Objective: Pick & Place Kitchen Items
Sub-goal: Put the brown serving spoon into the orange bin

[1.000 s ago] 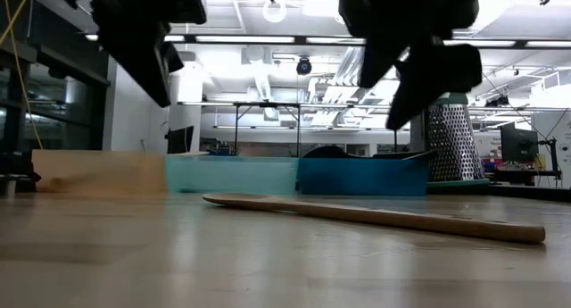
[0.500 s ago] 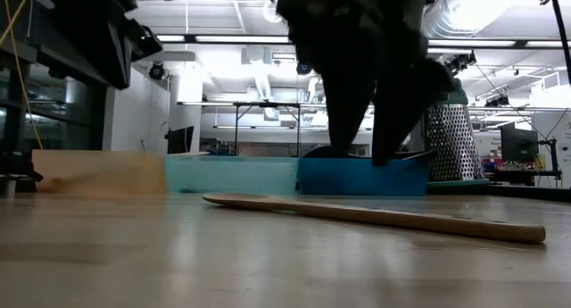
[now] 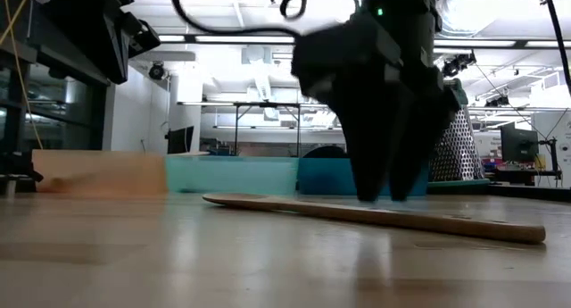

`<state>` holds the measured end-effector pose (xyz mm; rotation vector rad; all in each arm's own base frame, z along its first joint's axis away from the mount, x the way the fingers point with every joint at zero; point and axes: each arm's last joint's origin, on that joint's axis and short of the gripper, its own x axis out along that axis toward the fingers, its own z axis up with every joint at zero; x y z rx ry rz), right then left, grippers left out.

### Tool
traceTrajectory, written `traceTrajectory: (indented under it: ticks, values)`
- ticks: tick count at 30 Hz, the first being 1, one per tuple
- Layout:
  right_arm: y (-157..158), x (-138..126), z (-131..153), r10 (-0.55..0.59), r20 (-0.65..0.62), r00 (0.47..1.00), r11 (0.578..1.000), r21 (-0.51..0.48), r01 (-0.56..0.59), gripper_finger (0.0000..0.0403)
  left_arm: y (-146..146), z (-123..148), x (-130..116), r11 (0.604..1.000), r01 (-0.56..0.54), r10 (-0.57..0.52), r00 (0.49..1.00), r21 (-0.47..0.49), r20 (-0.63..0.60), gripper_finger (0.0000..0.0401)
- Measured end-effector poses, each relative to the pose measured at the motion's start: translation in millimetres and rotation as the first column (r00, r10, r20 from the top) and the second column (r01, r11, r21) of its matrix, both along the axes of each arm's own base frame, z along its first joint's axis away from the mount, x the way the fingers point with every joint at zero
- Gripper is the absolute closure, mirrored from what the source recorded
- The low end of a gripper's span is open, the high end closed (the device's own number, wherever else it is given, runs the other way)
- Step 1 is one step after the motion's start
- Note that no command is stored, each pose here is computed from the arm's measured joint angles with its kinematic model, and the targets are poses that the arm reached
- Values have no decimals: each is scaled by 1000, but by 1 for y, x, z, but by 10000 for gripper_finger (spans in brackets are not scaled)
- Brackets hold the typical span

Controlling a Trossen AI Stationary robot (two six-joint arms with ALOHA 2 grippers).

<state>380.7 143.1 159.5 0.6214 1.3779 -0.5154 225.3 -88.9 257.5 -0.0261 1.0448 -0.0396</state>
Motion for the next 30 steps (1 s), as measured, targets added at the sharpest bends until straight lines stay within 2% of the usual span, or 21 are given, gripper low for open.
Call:
traceTrajectory:
  ticks: [22, 25, 30]
  values:
    - [13, -3, -21, 41, -77, 996, 999, 28, -39, 134, 0, -1, -1, 1000, 1, -1, 1000, 4, -17, 401]
    - [14, -3, -22, 49, -76, 996, 998, 30, -47, 149, 1, -1, -1, 1000, 1, -1, 1000, 5, -20, 401]
    - [15, -4, -23, 43, -86, 995, 999, 36, -40, 207, 1, -1, -2, 1000, 1, -1, 1000, 6, -22, 401]
